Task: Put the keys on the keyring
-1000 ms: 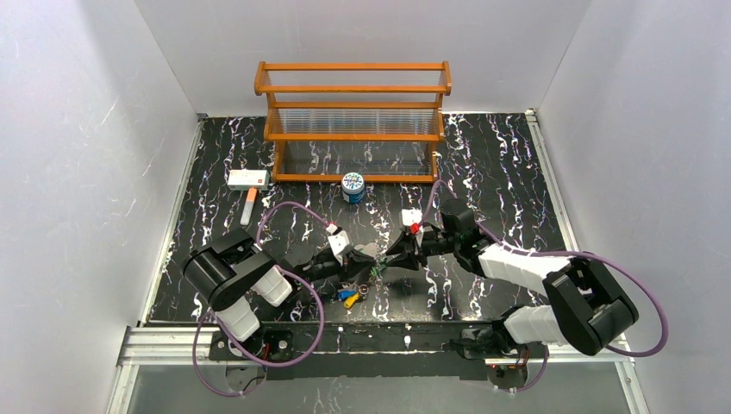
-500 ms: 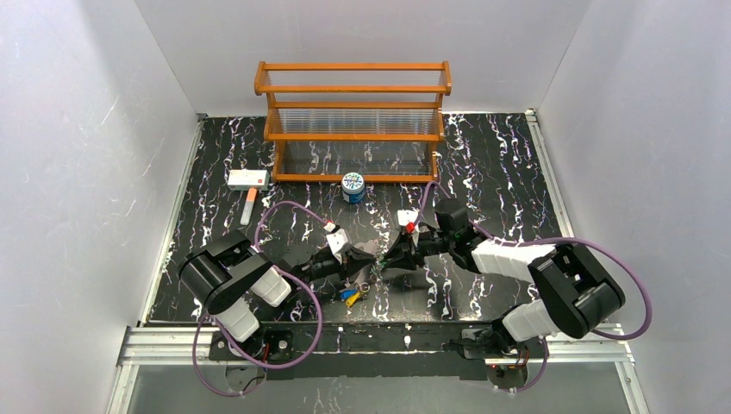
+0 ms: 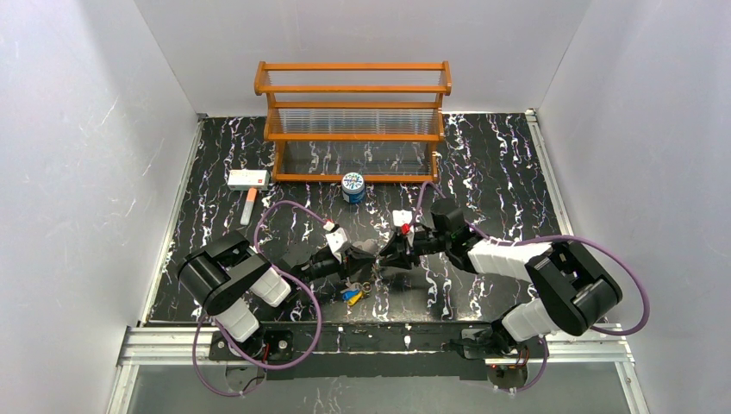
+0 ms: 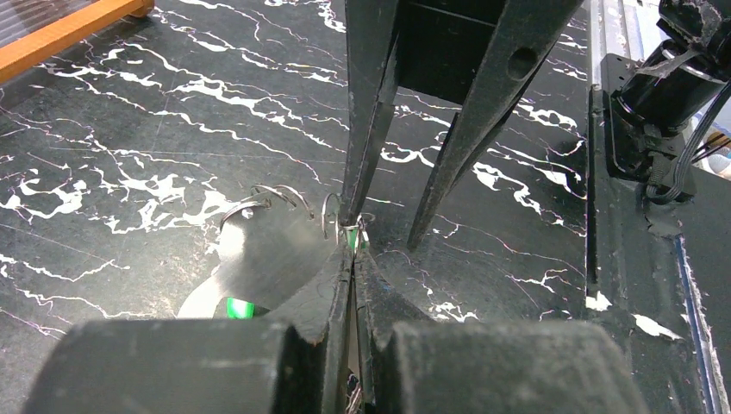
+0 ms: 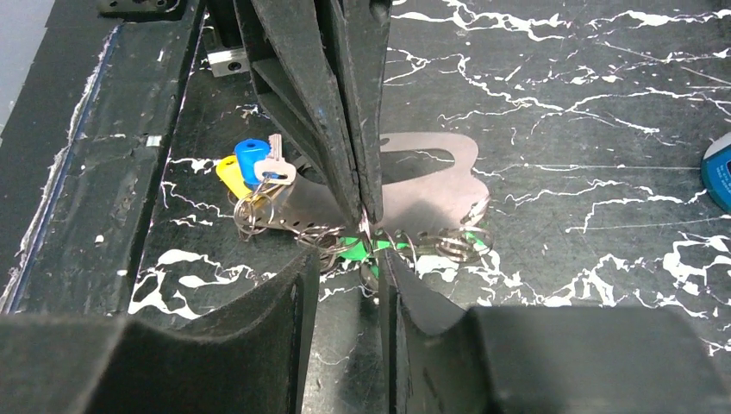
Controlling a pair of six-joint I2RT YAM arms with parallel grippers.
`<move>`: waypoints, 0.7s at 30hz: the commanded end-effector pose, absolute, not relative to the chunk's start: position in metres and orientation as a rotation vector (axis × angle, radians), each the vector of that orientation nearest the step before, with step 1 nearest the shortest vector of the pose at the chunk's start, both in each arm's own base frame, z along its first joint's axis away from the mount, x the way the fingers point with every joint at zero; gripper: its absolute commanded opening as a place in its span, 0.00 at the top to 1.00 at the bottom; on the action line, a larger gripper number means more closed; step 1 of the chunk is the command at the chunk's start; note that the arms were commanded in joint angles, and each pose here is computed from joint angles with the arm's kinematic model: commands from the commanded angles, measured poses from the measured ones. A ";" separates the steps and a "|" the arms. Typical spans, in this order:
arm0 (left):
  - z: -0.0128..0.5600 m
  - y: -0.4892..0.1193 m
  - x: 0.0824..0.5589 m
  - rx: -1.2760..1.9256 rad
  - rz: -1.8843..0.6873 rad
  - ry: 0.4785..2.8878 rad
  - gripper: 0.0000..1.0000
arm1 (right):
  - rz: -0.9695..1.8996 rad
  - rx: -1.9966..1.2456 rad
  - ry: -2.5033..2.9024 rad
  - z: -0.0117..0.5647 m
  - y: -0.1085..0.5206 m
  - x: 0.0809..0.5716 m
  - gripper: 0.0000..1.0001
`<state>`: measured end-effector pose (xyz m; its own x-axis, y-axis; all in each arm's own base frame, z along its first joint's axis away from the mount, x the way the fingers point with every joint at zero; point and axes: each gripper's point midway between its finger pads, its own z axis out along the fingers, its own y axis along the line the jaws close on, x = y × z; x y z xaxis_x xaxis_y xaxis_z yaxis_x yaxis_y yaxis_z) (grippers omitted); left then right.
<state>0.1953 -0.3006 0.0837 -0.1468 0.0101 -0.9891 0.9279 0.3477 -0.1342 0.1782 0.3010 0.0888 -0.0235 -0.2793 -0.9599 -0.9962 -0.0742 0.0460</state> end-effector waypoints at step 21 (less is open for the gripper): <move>0.175 -0.303 0.212 0.757 -0.997 1.152 1.00 | 0.987 -1.491 1.440 0.075 0.310 0.189 0.80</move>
